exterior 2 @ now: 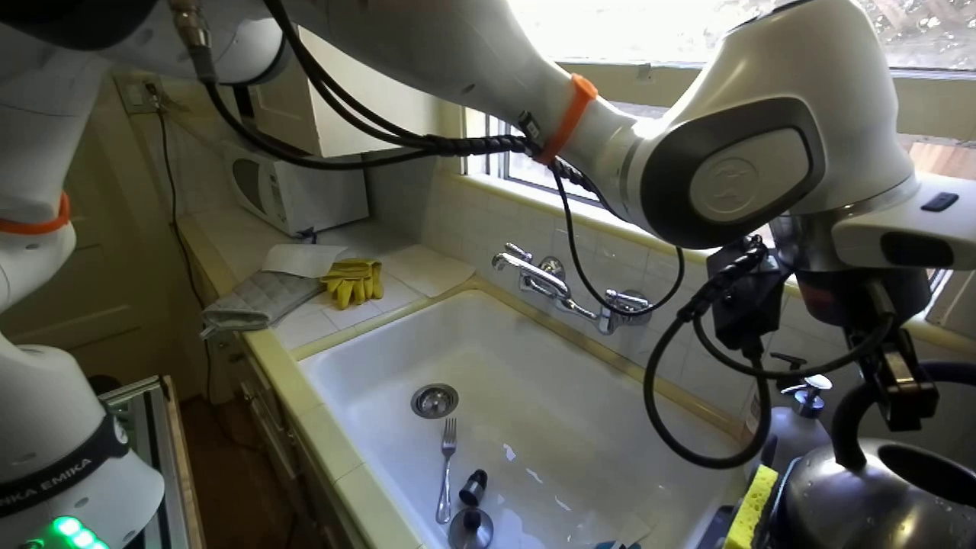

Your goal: Put the silver kettle in the sink.

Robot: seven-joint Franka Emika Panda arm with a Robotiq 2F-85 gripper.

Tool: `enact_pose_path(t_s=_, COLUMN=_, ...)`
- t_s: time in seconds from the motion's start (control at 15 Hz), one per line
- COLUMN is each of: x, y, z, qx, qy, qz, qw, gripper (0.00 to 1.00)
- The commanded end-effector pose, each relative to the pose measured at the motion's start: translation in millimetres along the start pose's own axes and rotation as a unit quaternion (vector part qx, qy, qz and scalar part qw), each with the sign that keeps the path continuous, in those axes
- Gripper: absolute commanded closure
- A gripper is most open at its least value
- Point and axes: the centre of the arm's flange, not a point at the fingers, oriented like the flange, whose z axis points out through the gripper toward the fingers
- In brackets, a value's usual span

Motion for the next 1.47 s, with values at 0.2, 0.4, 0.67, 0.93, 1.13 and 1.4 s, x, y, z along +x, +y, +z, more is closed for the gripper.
enact_pose_path(t_s=0.2, x=16, y=-3, z=-25, qx=0.021, qy=0.002, qz=0.024, qw=0.9995, gripper=0.98)
enact_pose_path(t_s=0.4, x=19, y=-6, z=-31, qx=0.033, qy=0.002, qz=0.036, qw=0.9988, gripper=0.98)
enact_pose_path(t_s=0.67, x=25, y=-9, z=-39, qx=0.043, qy=0.004, qz=0.052, qw=0.9977, gripper=0.98)
enact_pose_path(t_s=0.93, x=29, y=-10, z=-41, qx=0.045, qy=0.005, qz=0.060, qw=0.9972, gripper=0.98)
enact_pose_path(t_s=1.13, x=30, y=-11, z=-42, qx=0.045, qy=-0.010, qz=0.072, qw=0.9963, gripper=0.98)
enact_pose_path(t_s=1.4, x=27, y=-13, z=-47, qx=0.054, qy=-0.047, qz=0.073, qw=0.9948, gripper=0.98)
